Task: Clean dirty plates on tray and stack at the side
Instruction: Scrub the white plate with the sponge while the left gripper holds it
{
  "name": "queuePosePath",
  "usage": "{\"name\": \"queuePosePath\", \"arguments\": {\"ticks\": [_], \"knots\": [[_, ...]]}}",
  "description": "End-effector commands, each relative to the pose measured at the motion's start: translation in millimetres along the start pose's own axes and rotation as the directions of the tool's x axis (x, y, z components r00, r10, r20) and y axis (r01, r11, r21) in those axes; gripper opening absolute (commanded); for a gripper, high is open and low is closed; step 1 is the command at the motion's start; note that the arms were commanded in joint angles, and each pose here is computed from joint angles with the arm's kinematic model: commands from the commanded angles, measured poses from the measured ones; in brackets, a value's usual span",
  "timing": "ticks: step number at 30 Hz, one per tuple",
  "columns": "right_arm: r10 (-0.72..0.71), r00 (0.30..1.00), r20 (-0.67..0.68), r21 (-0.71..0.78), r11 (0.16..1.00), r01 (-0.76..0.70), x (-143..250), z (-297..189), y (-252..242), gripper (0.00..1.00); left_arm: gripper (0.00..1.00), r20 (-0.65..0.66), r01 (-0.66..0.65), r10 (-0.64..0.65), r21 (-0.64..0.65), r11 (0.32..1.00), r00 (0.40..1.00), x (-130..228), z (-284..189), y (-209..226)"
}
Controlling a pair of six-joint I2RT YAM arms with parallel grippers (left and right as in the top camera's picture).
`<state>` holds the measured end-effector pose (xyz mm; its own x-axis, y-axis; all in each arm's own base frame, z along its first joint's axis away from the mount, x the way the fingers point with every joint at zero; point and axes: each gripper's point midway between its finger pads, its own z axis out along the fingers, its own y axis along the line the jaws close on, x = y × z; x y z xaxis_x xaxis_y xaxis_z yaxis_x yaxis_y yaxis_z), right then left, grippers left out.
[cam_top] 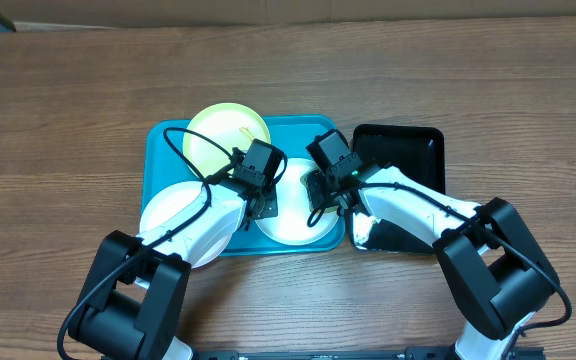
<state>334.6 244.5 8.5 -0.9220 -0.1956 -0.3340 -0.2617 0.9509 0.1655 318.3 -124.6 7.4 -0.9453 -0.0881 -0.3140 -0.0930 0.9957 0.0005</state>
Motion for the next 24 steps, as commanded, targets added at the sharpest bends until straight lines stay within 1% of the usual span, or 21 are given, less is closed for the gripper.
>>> {"name": "queuePosePath", "arguments": {"ticks": [1, 5, 7, 12, 13, 20, 22, 24], "knots": [[0.047, 0.989, -0.142, -0.078, 0.995, -0.059, 35.7, 24.8, 14.2, 0.04, 0.04, -0.084, -0.004, 0.002, -0.017, 1.0, 0.996, 23.5, 20.6, 3.0], [0.052, 0.982, -0.182, -0.111, 0.991, -0.073, 47.5, 40.0, 26.0, 0.04, 0.04, -0.081, -0.002, 0.001, -0.014, 1.0, 0.997, 22.5, 20.7, 2.4], [0.038, 0.979, -0.199, -0.167, 0.983, -0.072, 52.4, 46.5, 39.3, 0.04, 0.04, -0.081, -0.002, 0.001, -0.015, 1.0, 0.997, 22.6, 20.7, 2.4], [0.01, 0.982, -0.191, -0.329, 0.941, -0.073, 42.9, 37.2, 71.4, 0.04, 0.04, -0.082, -0.003, 0.002, -0.015, 1.0, 0.997, 22.9, 20.7, 2.6], [0.012, 0.983, -0.183, -0.339, 0.938, -0.074, 37.9, 33.5, 73.0, 0.04, 0.04, -0.082, -0.003, 0.002, -0.015, 1.0, 0.997, 22.9, 20.7, 2.6], [0.044, 0.996, -0.077, -0.366, 0.928, -0.069, -5.4, -15.3, 70.9, 0.04, 0.04, -0.087, -0.004, 0.002, -0.018, 1.0, 0.996, 24.0, 20.6, 3.3], [0.063, 0.996, -0.057, -0.343, 0.936, -0.079, -11.6, -26.8, 61.7, 0.04, 0.04, -0.087, -0.004, 0.002, -0.018, 1.0, 0.996, 24.1, 20.6, 3.3], [0.09, 0.995, -0.051, -0.284, 0.954, -0.101, -13.3, -33.1, 44.8, 0.04, 0.04, -0.087, -0.004, 0.002, -0.018, 1.0, 0.996, 24.1, 20.6, 3.3]]}}
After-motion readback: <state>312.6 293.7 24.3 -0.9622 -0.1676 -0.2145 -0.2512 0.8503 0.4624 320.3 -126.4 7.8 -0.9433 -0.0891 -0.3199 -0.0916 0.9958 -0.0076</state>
